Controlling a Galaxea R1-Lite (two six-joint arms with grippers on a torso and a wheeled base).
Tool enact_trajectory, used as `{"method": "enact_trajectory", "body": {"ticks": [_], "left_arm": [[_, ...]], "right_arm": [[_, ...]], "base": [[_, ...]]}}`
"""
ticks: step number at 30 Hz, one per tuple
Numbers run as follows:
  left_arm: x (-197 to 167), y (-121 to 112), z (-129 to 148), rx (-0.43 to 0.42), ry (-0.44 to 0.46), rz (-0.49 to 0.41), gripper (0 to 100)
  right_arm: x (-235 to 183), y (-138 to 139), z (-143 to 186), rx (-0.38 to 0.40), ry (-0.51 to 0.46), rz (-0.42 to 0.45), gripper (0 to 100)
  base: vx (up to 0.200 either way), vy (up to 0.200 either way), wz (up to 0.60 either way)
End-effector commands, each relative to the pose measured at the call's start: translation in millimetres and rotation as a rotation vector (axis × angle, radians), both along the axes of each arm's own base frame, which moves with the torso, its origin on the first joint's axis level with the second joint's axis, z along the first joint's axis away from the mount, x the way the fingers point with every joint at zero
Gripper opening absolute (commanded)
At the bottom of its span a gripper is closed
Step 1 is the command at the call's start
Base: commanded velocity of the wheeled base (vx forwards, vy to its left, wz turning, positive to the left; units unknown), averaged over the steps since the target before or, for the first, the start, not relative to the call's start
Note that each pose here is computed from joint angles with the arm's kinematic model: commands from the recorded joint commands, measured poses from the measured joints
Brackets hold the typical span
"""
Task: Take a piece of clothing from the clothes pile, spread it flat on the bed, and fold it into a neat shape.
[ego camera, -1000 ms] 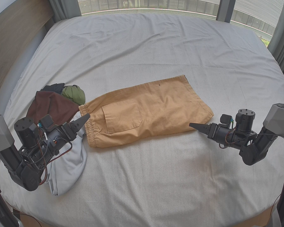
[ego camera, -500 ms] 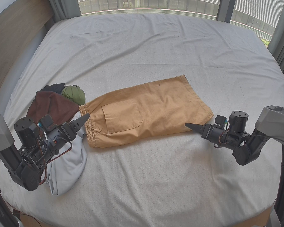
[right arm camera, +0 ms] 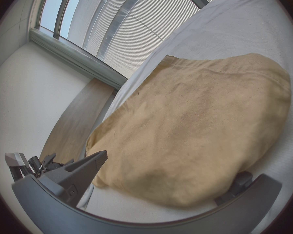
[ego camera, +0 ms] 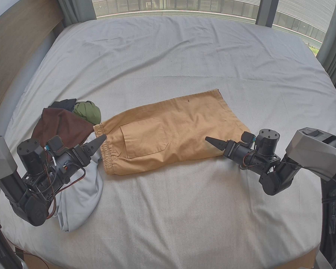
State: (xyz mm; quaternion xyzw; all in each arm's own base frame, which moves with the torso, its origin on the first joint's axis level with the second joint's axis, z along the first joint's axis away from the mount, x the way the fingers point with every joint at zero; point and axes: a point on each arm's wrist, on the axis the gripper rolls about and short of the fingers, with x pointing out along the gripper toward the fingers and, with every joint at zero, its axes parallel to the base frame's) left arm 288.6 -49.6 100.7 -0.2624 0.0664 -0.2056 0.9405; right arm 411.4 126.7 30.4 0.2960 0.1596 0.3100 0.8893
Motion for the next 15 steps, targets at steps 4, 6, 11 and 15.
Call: {"method": "enact_trajectory", "body": {"ticks": [4,6,11,15], "left_arm": [[-0.1,-0.5,-0.6,-0.001,0.003,-0.002,100],[-0.1,-0.5,-0.6,-0.001,0.003,-0.002,100],[-0.1,-0.5,-0.6,-0.001,0.003,-0.002,100],[-0.2,-1.0,-0.6,-0.001,0.003,-0.004,100]], "right_arm": [[7.9,13.5,-17.2,0.045,-0.013,0.009,100],[7.9,13.5,-17.1,0.046,-0.013,0.007,100],[10.6,14.4,-15.3,0.048,-0.026,-0.022,100],[11.3,14.4,-17.4,0.046,-0.024,-0.029,100]], "base": [[0.0,0.0,0.0],[0.0,0.0,0.0],[0.0,0.0,0.0],[0.0,0.0,0.0]]}}
